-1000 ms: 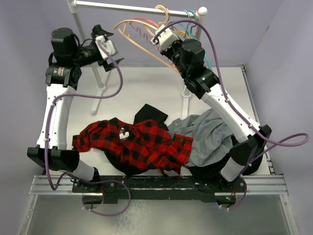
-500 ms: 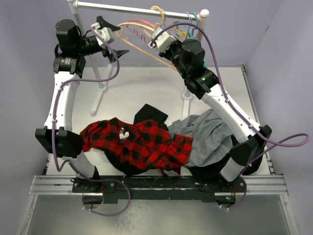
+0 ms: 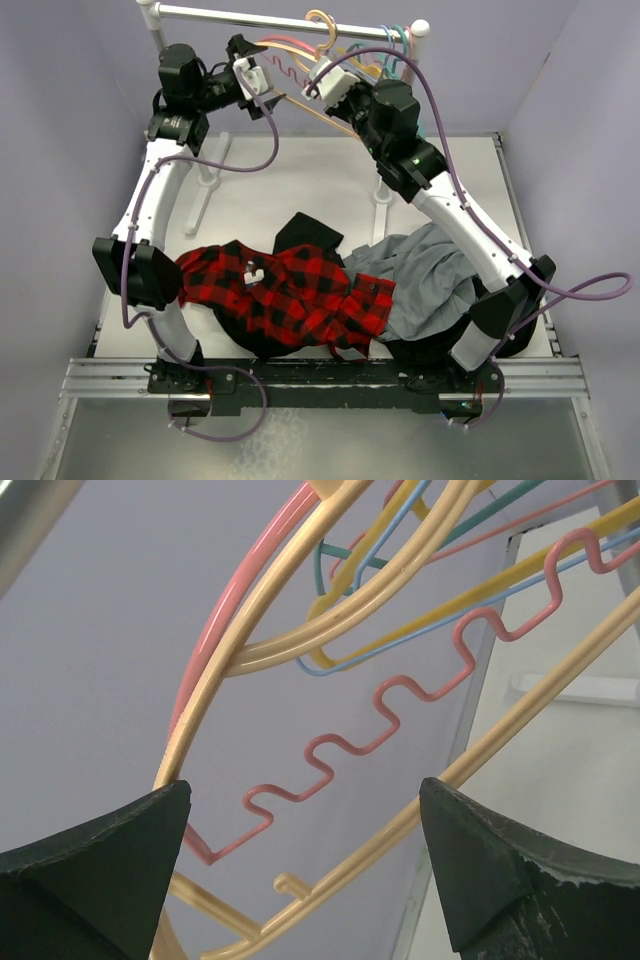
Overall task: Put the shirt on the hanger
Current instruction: Pick up the hanger from the clothesline.
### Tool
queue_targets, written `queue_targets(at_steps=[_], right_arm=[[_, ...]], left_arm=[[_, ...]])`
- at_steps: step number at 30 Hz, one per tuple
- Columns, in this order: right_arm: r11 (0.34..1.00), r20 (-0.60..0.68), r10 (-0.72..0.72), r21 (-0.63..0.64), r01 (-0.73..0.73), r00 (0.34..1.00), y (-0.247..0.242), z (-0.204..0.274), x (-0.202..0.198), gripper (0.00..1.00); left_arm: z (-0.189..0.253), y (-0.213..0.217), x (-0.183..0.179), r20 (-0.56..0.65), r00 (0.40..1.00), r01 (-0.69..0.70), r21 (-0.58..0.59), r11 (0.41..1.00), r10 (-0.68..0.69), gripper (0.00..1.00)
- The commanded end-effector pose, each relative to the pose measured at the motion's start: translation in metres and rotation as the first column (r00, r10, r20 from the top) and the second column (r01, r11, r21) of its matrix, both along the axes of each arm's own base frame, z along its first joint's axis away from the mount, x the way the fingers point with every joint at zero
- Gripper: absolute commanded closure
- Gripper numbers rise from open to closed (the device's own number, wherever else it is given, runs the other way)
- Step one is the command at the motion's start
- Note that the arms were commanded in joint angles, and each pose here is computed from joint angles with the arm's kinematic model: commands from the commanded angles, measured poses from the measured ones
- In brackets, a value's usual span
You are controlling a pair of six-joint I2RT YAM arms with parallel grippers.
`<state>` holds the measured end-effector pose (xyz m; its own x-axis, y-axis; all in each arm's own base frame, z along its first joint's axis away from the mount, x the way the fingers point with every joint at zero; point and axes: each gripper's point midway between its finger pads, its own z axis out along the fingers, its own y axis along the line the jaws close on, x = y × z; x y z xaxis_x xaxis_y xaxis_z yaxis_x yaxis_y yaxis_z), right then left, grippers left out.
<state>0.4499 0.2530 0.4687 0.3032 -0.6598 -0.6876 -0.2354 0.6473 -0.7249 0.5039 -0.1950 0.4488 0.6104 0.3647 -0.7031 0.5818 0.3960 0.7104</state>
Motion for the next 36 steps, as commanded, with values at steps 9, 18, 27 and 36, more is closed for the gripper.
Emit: queue_targets(at_steps=[9, 18, 27, 36], right_arm=[[0.994, 0.083, 0.108, 0.002, -0.108, 0.991, 0.023, 0.021, -0.011, 1.00], [0.995, 0.081, 0.097, -0.018, -0.096, 0.992, 0.024, 0.012, -0.005, 1.00], [0.995, 0.089, 0.096, -0.025, -0.094, 0.991, 0.023, 0.015, -0.005, 1.00], [0.993, 0.092, 0.115, -0.020, -0.114, 0.989, 0.023, 0.017, -0.011, 1.00]], left_arm=[[0.034, -0.003, -0.013, 0.241, 0.970, 0.007, 0.124, 0.992, -0.037, 0.21], [0.036, -0.014, -0.045, 0.187, 0.961, 0.170, 0.179, 0.969, -0.204, 0.23], [0.051, -0.005, -0.018, 0.272, 0.957, 0.065, 0.149, 0.987, -0.104, 0.28], [0.053, -0.002, 0.015, 0.360, 0.933, -0.048, 0.143, 0.989, -0.007, 0.52]])
